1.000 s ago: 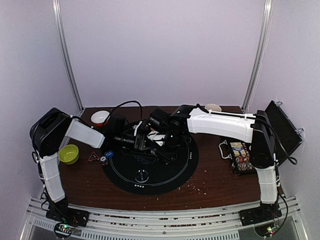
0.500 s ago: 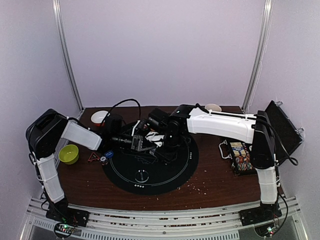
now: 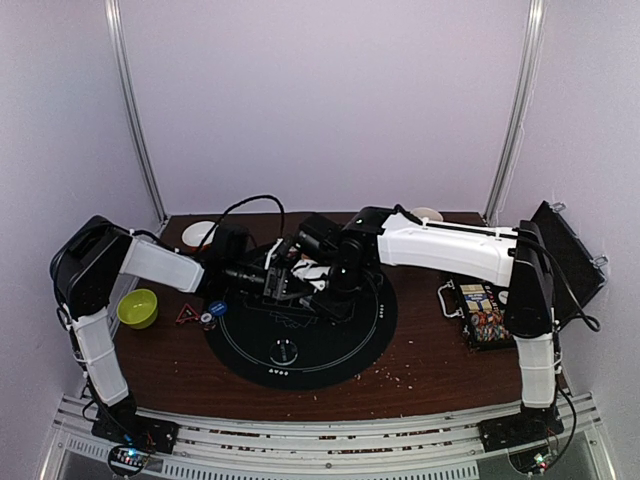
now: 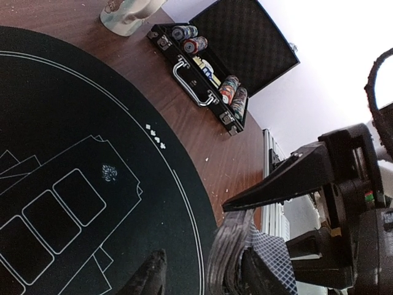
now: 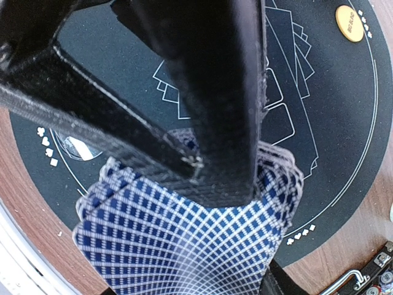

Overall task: Distribute texas hold em gaming equipment
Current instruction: Pass from the right arm to the left

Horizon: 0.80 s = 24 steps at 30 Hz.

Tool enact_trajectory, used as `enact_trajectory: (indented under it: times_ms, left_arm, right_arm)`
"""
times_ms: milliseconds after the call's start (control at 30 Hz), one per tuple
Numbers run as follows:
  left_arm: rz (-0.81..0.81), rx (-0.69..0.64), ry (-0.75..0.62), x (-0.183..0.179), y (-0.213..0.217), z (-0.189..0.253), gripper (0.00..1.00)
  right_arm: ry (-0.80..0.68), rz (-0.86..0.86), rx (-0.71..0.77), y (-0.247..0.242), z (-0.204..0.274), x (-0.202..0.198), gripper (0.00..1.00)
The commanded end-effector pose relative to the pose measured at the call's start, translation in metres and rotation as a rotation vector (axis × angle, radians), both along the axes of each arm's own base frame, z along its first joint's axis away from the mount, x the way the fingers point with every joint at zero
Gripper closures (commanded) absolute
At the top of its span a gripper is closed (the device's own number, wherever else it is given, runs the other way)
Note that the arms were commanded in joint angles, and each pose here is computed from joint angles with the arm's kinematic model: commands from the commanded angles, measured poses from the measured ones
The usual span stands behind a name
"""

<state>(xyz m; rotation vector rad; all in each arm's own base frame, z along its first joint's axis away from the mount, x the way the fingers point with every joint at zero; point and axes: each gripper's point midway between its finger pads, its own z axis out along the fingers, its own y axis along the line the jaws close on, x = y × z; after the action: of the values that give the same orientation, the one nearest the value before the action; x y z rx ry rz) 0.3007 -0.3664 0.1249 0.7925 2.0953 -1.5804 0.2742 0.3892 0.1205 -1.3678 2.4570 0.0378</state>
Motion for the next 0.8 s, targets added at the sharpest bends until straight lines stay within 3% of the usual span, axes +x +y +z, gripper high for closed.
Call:
enact_trajectory:
  times_ms: [0, 133, 300, 533, 767]
  left_arm:
    - [-0.105, -0.044, -0.058, -0.017, -0.013, 0.017, 0.57]
    - [-0.153, -0.070, -0.065, -0.026, -0.015, 0.022, 0.71]
    - [-0.174, -0.086, -0.080, -0.032, -0.015, 0.026, 1.00]
    - [-0.045, -0.145, -0.024, -0.021, -0.013, 0.024, 1.00]
    - [0.004, -0.254, -0.025, -0.021, -0.010, 0.049, 1.00]
  right_arm:
    - [-0.113, 0.005, 0.079, 0.014, 0.034, 0.015, 0.50]
    - [-0.117, 0.007, 0.069, 0.014, 0.032, 0.016, 0.50]
    - [-0.136, 0.010, 0.066, 0.015, 0.035, 0.019, 0.50]
    - [-0.157, 0.033, 0.081, 0.016, 0.024, 0.021, 0.47]
    - [-0.208, 0.061, 0.114, 0.013, 0.020, 0.021, 0.32]
